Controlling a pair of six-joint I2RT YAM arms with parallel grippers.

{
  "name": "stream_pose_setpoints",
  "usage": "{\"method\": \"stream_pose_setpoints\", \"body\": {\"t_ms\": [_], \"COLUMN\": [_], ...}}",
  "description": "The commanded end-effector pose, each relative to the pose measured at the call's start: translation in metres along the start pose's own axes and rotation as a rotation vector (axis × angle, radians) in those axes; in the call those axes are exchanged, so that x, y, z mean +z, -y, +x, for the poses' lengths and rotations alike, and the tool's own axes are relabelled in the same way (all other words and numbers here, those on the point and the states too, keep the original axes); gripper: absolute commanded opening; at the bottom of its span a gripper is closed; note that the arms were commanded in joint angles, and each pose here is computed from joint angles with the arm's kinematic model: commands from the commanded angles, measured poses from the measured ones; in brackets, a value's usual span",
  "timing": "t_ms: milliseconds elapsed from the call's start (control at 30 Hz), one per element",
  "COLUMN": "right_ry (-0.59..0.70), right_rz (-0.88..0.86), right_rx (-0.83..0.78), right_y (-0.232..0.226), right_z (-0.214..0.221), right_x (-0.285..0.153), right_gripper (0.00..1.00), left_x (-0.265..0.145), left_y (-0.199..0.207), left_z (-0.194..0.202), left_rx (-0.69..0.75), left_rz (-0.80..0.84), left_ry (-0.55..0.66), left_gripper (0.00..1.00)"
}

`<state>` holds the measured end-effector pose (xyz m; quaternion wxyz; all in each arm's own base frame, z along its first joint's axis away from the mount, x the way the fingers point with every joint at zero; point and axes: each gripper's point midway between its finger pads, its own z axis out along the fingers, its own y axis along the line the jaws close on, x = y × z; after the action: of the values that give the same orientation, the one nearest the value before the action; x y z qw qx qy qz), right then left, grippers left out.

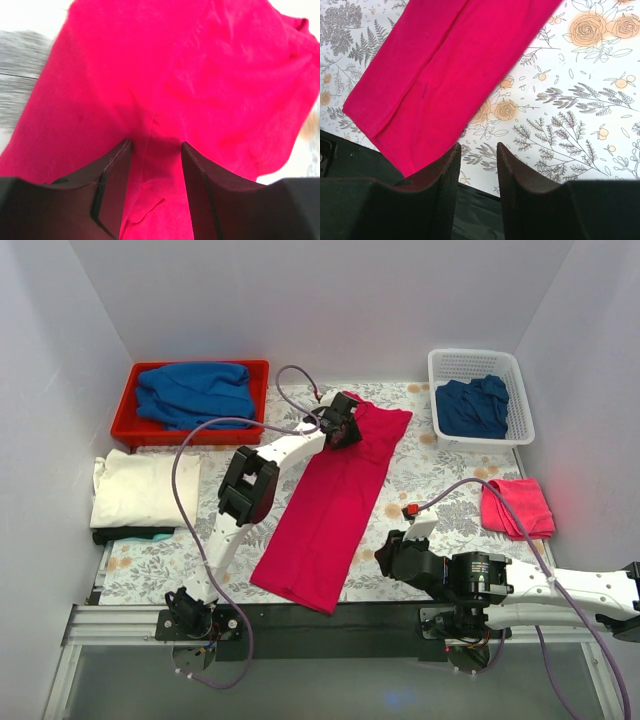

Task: Fold and stack the t-shirts
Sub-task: Rotate the tshirt 90 degrees

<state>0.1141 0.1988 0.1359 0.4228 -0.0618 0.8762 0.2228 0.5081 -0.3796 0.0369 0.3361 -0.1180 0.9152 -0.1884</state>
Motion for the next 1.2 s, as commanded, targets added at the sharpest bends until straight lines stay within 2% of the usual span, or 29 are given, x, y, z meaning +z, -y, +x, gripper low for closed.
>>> {"method": "stream_pose_setpoints", "body": {"t_ms": [0, 100, 200, 400, 433, 567, 600, 633, 700, 733, 833, 867, 933, 967, 1000, 1033, 1067, 1100, 1133, 1167], "right_ry": [0.037, 0.028, 0.014, -0.029, -0.035, -0.061, -0.067, -0.065, -0.058, -0.055, -0.044, -0.053, -0.059, -0.069, -0.072, -0.082, -0.085, -0.091, -0.094, -0.100], "right_rz": [0.040, 0.065, 0.092, 0.139, 0.142, 0.172, 0.180, 0.184, 0.177, 0.173, 0.170, 0.171, 0.167, 0.150, 0.073, 0.074, 0.050, -0.007, -0.009, -0.016], "right_rx": [0.019, -0.002, -0.027, -0.055, -0.058, -0.072, -0.079, -0.082, -0.107, -0.121, -0.159, -0.163, -0.171, -0.170, -0.132, -0.135, -0.115, -0.087, -0.078, -0.082], "right_y": [0.006, 0.009, 0.010, 0.010, 0.010, 0.011, 0.010, 0.008, 0.000, -0.004, -0.016, -0.017, -0.019, -0.020, -0.036, -0.025, -0.027, -0.037, -0.034, -0.034], "right_z": [-0.004, -0.001, 0.003, 0.015, 0.017, 0.025, 0.026, 0.025, 0.021, 0.020, 0.013, 0.012, 0.007, 0.008, 0.007, 0.009, 0.009, 0.008, 0.008, 0.010], "right_x": [0.003, 0.006, 0.010, 0.018, 0.019, 0.023, 0.025, 0.026, 0.030, 0.032, 0.043, 0.047, 0.063, 0.068, 0.076, 0.085, 0.089, 0.094, 0.098, 0.100], "right_gripper": [0.41, 0.42, 0.42, 0.42, 0.42, 0.42, 0.42, 0.42, 0.42, 0.43, 0.49, 0.50, 0.52, 0.52, 0.52, 0.51, 0.50, 0.49, 0.48, 0.47], "left_x": [0.018, 0.016, 0.018, 0.041, 0.043, 0.033, 0.026, 0.001, -0.017, -0.054, -0.090, -0.118, -0.143, -0.175, -0.174, -0.183, -0.190, -0.213, -0.208, -0.212], "left_y": [-0.116, -0.141, -0.154, -0.158, -0.144, -0.100, -0.089, -0.066, -0.061, -0.042, -0.048, -0.054, -0.073, -0.076, -0.103, -0.116, -0.123, -0.124, -0.149, -0.156], "left_z": [0.001, -0.012, -0.025, -0.046, -0.062, -0.089, -0.094, -0.123, -0.124, -0.153, -0.152, -0.154, -0.148, -0.153, -0.133, -0.118, -0.107, -0.108, -0.073, -0.061], "left_rx": [-0.083, -0.147, -0.186, -0.180, -0.169, -0.032, -0.005, 0.042, 0.082, 0.092, 0.097, 0.087, 0.036, -0.029, -0.051, -0.058, -0.091, -0.110, -0.115, -0.132], "left_rz": [-0.385, -0.443, -0.429, -0.279, -0.216, -0.011, 0.015, 0.071, 0.079, 0.129, 0.114, 0.092, 0.020, 0.009, -0.070, -0.102, -0.117, -0.098, -0.144, -0.147], "left_ry": [0.014, 0.032, 0.031, -0.069, -0.044, -0.010, 0.011, 0.094, 0.124, 0.208, 0.233, 0.259, 0.267, 0.301, 0.272, 0.241, 0.231, 0.256, 0.194, 0.180], "left_gripper": [0.44, 0.44, 0.44, 0.43, 0.42, 0.43, 0.43, 0.43, 0.45, 0.46, 0.47, 0.47, 0.47, 0.51, 0.53, 0.53, 0.54, 0.54, 0.55, 0.55]}}
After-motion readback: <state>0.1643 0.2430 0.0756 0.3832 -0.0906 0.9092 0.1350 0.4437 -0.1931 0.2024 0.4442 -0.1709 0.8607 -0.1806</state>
